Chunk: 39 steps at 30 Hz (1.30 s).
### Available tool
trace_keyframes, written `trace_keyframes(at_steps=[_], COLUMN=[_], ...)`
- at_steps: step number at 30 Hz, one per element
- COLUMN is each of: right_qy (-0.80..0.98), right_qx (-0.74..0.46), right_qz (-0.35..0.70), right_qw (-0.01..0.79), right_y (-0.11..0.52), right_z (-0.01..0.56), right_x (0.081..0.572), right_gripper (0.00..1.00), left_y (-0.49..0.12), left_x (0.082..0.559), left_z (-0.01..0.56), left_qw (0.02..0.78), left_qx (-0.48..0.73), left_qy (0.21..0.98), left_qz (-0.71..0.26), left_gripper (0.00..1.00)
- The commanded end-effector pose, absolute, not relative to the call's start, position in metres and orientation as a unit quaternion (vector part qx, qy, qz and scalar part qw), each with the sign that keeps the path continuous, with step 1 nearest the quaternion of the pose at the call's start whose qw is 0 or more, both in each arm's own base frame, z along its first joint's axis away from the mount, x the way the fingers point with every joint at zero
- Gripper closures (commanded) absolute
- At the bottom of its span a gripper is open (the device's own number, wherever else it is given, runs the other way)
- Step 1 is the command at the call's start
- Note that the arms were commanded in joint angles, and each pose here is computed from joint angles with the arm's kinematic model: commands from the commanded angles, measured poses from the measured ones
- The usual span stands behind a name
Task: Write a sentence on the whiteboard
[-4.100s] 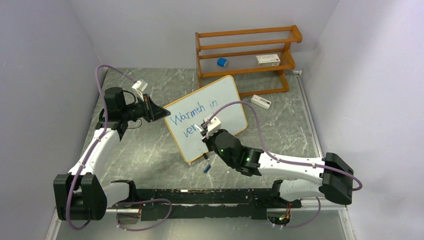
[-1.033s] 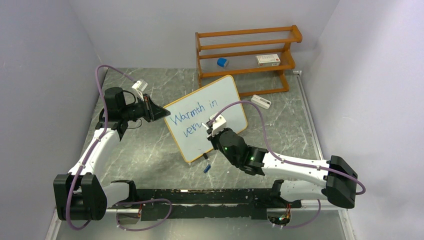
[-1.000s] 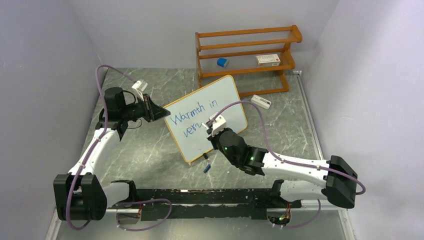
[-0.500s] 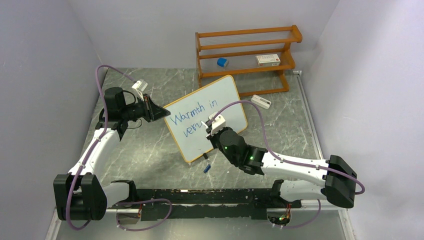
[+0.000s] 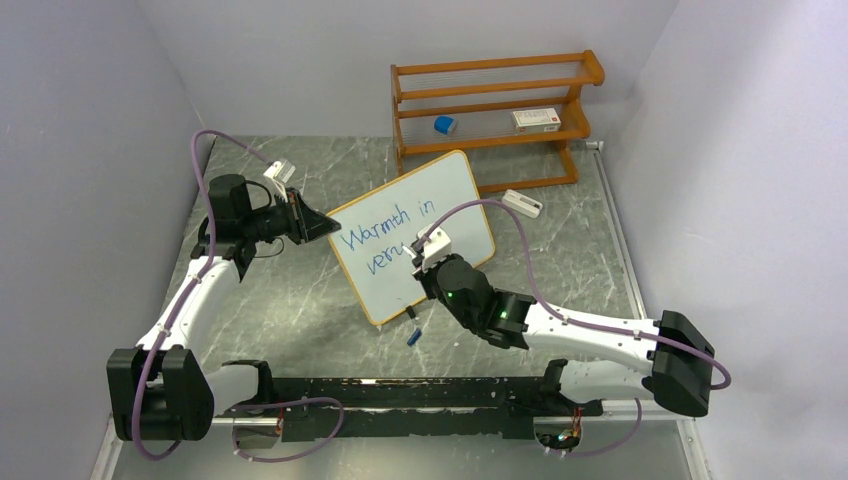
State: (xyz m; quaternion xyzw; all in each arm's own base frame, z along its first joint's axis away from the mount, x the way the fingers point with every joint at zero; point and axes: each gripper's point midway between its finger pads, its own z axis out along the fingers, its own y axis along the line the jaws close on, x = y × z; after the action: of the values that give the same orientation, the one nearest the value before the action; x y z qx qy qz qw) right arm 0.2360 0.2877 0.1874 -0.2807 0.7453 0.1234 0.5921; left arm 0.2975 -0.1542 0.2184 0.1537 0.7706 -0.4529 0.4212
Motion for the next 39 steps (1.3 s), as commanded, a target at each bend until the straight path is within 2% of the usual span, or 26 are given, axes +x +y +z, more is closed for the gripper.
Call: trace_keyframes(at_steps=[1,27,39], right_qy=[0.762,0.777,0.760], right_qx=[-0.281,-0.302,-0.295], right_qz=[0.125,0.148,0.178], right_qw=[0.570,0.531,0.551], right_y=[0.283,0.282,0.302], right_z=[0.179,0.168,0.181], right_x=[0.232,0.212,0.215], right_gripper=[1.00,1.00,1.00], left_y=[-0.142,-0.141,-0.142], left_x=[0.307,0.307,0.307], left_z=[0.199,0.199,0.198], left_qw=[0.420,0.420,0.420], left_qx=[0.131,0.130,0.130], left_qy=[0.796,0.797,0.796], left_qz=[-0.416,-0.415,-0.415], left_gripper=[0.95,0.95,0.95])
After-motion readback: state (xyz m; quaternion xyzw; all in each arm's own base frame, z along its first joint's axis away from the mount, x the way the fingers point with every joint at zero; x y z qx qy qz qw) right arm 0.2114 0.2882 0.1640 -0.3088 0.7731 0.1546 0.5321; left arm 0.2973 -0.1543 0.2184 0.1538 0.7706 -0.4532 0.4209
